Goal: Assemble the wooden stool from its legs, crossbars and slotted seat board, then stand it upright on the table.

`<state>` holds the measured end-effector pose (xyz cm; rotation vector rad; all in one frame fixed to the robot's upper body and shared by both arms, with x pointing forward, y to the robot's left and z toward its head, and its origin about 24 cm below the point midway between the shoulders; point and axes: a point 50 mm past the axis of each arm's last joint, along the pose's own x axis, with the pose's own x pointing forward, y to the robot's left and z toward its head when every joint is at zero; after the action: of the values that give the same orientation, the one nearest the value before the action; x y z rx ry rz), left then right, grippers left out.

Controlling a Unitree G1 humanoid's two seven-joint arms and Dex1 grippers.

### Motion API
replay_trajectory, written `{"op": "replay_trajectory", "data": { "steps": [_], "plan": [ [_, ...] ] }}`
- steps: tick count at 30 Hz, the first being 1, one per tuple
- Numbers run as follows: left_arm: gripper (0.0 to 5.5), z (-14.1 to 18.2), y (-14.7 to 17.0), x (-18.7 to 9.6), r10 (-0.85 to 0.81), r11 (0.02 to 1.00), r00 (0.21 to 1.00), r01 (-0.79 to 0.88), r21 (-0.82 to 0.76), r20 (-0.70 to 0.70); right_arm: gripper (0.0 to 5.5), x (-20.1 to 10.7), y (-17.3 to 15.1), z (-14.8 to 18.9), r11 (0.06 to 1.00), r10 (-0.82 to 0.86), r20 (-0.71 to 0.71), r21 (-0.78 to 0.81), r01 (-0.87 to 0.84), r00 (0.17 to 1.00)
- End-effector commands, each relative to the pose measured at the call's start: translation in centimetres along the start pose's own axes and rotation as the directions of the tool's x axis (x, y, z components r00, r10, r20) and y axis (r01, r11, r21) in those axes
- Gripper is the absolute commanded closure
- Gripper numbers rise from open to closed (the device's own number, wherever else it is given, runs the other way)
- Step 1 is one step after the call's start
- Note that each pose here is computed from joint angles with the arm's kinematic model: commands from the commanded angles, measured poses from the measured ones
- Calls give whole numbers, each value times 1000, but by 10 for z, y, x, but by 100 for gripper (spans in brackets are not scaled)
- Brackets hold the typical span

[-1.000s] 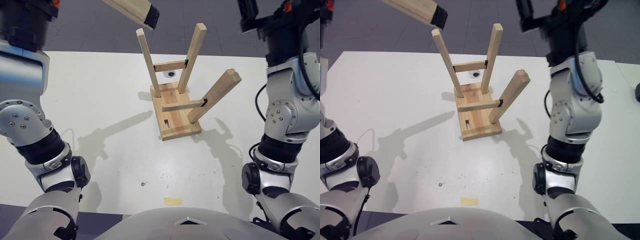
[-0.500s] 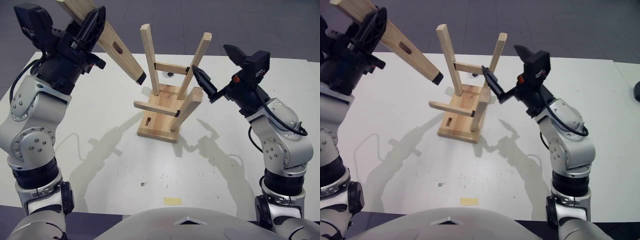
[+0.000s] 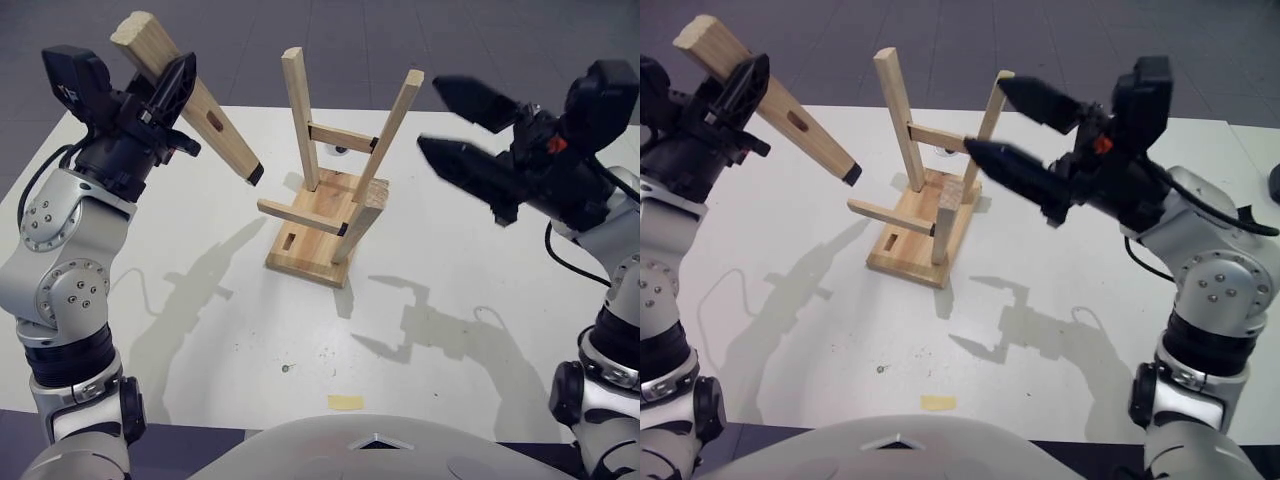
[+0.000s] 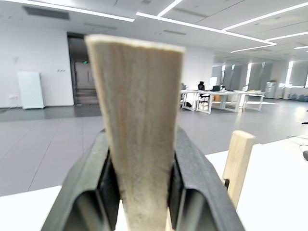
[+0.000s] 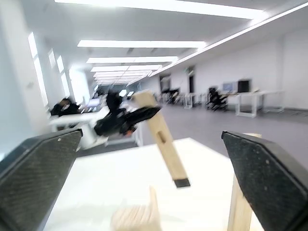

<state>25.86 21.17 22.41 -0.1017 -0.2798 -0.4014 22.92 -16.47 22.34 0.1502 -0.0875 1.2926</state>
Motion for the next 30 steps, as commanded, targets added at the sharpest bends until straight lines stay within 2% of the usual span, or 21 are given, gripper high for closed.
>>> {"op": "replay_trajectory", "data": {
  "steps": [1, 4, 12, 18, 25, 30],
  "plan": [
    [448, -11, 6, -2, 46, 999, 996, -46, -1, -71, 42, 7, 1, -19, 997, 32, -125, -59, -39, 992],
    [448, -13, 5, -3, 42, 998, 996, -46, -47, -80, 92, 11, 1, -29, 996, 36, -142, -81, -48, 989],
    [448, -15, 2, -1, 19, 992, 998, -27, -122, -68, 232, 19, -1, -41, 984, -80, -104, -165, 62, 991],
    [448, -14, 5, -1, 31, 993, 996, -40, -111, -81, 333, 18, 7, -55, 982, -128, -116, -153, 110, 985],
    [448, -21, -6, -4, -20, 985, 995, 4, -171, -94, 342, 19, 11, -61, 979, -161, -121, -142, 144, 980],
    [448, -29, -12, -10, -9, 978, 990, -21, -207, -142, 342, 20, 12, -65, 947, -274, -123, -205, 246, 954]
  ]
}}
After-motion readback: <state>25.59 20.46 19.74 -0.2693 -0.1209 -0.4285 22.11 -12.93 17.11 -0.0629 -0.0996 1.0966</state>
